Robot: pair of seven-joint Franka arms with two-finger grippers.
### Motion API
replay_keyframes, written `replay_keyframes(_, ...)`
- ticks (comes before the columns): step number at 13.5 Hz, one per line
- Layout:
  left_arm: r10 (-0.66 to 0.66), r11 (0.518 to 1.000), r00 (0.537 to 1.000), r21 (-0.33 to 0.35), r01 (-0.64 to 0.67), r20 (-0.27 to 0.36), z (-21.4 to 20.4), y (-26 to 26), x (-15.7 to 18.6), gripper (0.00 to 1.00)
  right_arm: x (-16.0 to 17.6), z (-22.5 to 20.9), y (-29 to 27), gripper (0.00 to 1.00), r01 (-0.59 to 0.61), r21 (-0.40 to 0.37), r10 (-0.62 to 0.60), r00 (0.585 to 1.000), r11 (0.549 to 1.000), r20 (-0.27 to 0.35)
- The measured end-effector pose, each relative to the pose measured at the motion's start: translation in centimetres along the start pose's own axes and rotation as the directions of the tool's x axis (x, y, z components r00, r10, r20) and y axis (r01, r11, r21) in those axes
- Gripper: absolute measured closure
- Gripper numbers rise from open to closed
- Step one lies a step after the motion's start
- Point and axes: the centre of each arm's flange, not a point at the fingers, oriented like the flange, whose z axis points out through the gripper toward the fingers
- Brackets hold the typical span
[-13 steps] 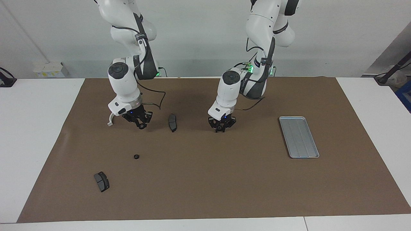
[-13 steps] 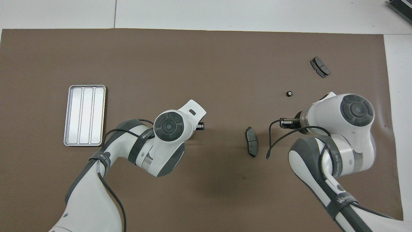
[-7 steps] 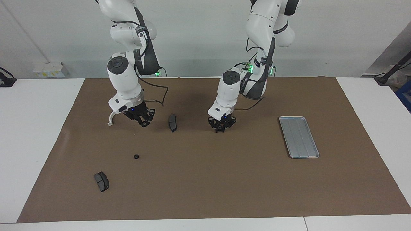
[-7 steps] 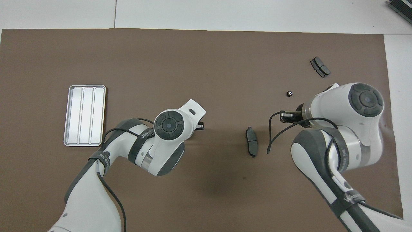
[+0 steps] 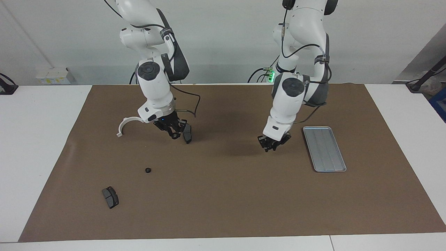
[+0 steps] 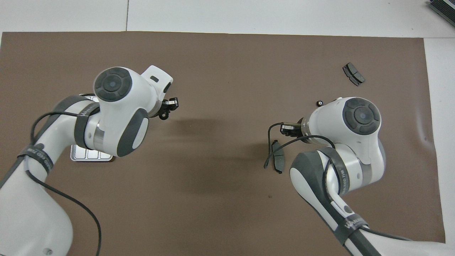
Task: Pick bearing gear from pile to tray
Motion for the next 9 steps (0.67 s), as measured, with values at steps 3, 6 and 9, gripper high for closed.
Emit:
replay_keyframes(3, 0.014, 1.000, 1.000, 0.019, -0.014, 0.003, 0.3, -10.3, 3.9, 0.67, -0.7, 0.0, -5.7, 0.65, -0.058, 0.023, 0.058, 0.998, 0.998, -0.011)
replay_keyframes(6, 0.065, 0.997, 0.998, 0.032, -0.065, 0.006, 2.5, -19.2, 4.6, 0.67, -1.9, 0.7, -11.3, 0.65, -0.122, 0.042, 0.122, 0.992, 0.992, -0.008)
replay_keyframes(9, 0.079, 0.996, 0.997, 0.033, -0.080, 0.006, 6.3, -21.1, 2.4, 0.67, -3.1, 2.1, -17.0, 0.65, -0.185, 0.037, 0.186, 0.982, 0.982, -0.022)
